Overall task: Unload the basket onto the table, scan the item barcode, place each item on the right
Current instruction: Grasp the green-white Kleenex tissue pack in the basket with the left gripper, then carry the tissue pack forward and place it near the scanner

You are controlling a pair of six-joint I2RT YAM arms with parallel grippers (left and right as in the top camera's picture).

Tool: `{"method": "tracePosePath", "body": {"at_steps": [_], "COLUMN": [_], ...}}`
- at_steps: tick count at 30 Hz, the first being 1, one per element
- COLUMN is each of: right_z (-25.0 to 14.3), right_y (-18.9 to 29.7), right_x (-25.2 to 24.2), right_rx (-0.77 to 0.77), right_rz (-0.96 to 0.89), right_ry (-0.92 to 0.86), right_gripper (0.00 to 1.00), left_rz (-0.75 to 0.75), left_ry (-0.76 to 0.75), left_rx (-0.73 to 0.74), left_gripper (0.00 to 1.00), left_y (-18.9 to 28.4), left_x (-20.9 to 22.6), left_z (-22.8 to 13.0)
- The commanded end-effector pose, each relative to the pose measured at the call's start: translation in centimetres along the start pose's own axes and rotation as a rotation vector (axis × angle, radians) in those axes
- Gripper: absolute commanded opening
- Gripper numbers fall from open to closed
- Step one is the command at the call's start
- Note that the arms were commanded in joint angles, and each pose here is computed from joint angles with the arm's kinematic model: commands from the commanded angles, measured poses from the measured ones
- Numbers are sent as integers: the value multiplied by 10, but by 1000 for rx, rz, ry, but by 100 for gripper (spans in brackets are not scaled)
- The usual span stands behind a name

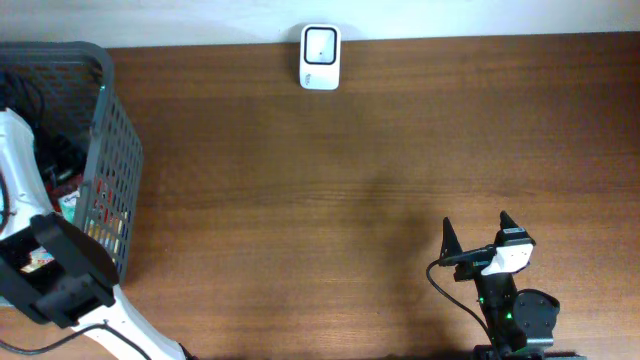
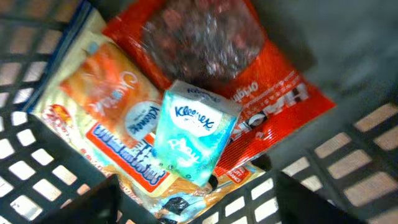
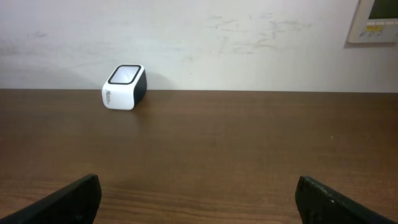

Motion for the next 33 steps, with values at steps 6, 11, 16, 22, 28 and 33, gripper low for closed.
{"method": "tracePosePath", "body": {"at_steps": [6,11,16,22,28,33], "right_z": [-3,-3,-3,-3,-3,-3], "right_y": [0,0,0,0,0,0], "right_x": [1,1,1,1,1,1], "right_rx": [3,3,3,3,3,3], "right_rz": [4,4,4,4,4,4], "right_ry": [-11,-11,-11,-11,-11,-11], "right_gripper": [98,98,98,99,98,98], "left_rz": [20,33,-6,-520,-1071,-762], "left_ry": [-18,-12,-4,1,-494,-821], "left_rx": [115,78,53,-509,-644,-485], "left_gripper": [57,17,0,0,0,0], "left_y": [-65,-65,-12,207,319,258], "left_x": [-8,-8,-3,-1,-109,-277], "left_z": [-11,-5,4,12,-89,-186]}}
Point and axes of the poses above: each gripper's point midway between its finger pads, its own y axis back along the fingers, its own x axis along the line the jaws close on, z = x × y, the point moved 7 cm from there along y, back along the fingers, and after that the axes turned 2 degrees about y, right-handed, at the moved point
